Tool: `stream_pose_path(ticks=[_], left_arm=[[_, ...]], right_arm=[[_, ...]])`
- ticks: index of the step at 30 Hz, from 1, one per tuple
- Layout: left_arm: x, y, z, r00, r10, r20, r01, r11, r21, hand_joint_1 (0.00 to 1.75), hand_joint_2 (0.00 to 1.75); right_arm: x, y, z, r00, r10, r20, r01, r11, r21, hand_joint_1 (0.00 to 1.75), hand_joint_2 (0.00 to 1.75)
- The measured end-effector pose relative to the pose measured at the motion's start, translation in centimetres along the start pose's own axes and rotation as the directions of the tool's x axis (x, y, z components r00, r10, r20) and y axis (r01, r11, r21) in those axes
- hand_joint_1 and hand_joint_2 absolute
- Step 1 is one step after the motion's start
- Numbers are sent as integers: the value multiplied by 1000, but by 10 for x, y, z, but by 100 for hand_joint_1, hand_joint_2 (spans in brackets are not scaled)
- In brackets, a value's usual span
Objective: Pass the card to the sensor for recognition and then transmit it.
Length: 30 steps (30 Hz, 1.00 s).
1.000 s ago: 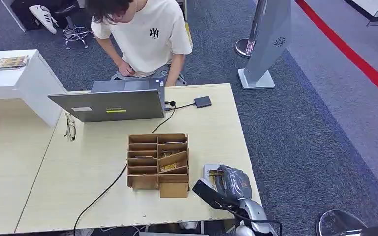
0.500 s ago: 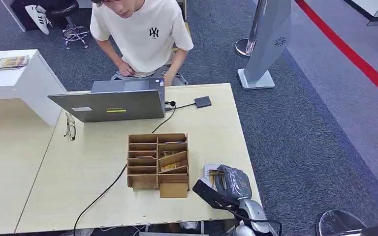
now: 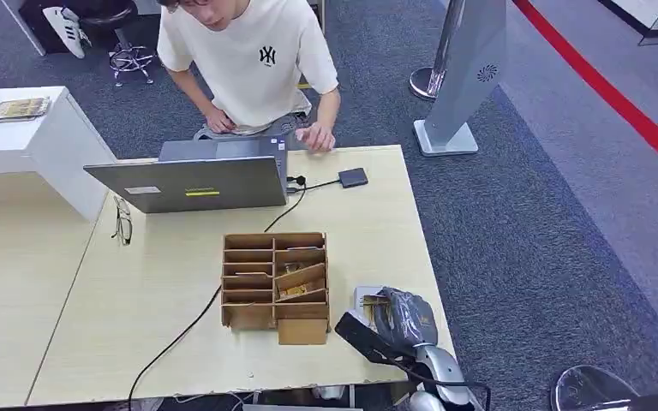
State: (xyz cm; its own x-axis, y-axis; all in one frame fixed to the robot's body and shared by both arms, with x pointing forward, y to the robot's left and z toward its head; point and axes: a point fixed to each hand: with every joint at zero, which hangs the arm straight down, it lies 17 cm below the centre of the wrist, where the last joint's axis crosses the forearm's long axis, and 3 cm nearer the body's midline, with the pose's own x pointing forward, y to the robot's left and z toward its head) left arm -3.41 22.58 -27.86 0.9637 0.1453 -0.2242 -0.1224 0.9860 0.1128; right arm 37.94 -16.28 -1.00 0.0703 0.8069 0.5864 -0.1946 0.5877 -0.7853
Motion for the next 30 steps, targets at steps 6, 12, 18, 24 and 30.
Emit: stream_pose_path(ticks=[6, 12, 18, 24, 30], left_arm=[[0, 0, 0, 1000, -1, 0, 1, 1000, 1, 0, 0], [0, 0, 0, 1000, -1, 0, 1, 1000, 1, 0, 0], [0, 0, 0, 1000, -2, 1, 2, 1000, 2, 0, 0], [0, 1, 0, 1000, -4, 2, 4, 1000, 5, 0, 0], [0, -1, 0, 1000, -6, 1, 6, 1000, 2, 0, 0]], right_arm=[[0, 0, 0, 1000, -1, 0, 1, 1000, 0, 175, 175], [1, 0, 0, 1000, -2, 1, 2, 1000, 0, 175, 175], [1, 0, 0, 1000, -2, 1, 2, 1000, 1, 175, 175], [1, 1, 0, 1000, -2, 1, 2, 1000, 3, 175, 175], [3, 2, 0, 1000, -5, 1, 5, 1000, 4, 175, 175]])
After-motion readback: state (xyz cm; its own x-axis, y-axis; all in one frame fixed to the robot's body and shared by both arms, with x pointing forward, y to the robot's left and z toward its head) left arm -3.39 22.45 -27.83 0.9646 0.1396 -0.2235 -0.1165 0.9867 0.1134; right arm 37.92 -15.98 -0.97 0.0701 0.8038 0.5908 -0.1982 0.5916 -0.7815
